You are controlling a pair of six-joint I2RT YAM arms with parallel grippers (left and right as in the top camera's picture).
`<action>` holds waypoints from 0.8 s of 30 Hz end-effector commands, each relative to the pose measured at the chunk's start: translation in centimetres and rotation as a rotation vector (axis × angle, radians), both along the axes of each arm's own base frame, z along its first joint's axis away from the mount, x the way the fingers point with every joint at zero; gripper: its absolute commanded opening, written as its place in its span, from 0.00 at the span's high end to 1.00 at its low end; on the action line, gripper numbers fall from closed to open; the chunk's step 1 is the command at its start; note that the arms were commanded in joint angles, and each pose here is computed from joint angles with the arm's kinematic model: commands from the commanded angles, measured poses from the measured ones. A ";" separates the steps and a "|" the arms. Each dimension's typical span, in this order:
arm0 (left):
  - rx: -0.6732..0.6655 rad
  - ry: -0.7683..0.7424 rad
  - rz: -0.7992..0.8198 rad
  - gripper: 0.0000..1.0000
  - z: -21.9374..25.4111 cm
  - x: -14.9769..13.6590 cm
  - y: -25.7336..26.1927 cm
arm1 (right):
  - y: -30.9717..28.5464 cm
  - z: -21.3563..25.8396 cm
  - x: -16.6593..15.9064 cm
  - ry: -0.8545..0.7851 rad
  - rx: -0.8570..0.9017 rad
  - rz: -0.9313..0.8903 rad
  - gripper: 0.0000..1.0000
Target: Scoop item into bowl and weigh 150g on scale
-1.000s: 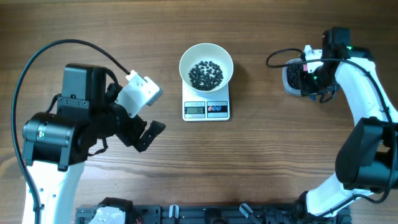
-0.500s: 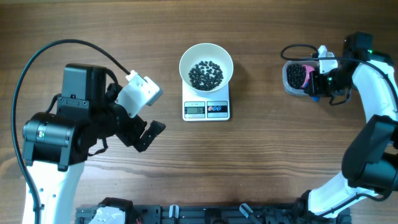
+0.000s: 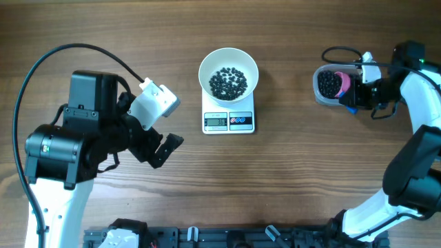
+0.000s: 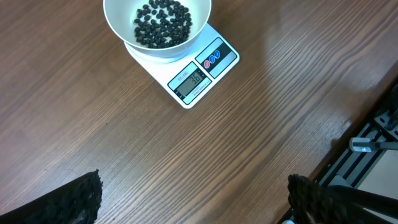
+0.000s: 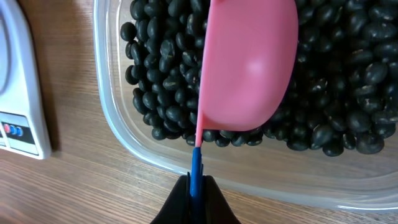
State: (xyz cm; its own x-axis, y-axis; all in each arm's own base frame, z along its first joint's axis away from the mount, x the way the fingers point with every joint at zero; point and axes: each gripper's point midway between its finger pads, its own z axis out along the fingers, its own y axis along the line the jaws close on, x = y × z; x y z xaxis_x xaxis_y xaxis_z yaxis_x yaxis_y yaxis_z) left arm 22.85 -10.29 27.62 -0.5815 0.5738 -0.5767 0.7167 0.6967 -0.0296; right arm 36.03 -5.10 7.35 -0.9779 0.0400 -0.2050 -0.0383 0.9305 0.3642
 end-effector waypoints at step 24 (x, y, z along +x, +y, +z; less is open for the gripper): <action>-0.009 -0.023 -0.008 0.00 0.7 0.1 0.0 | -0.6 -0.1 -2.0 0.025 0.243 -0.110 0.96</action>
State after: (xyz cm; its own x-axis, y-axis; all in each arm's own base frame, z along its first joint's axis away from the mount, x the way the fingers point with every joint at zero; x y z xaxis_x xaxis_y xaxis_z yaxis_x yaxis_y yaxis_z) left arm 22.85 -10.29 27.62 -0.5815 0.5738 -0.5767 0.7167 0.6967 -0.0296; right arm 34.72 -5.73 7.87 -0.9674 0.1766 -0.1815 0.0516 0.8391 0.5415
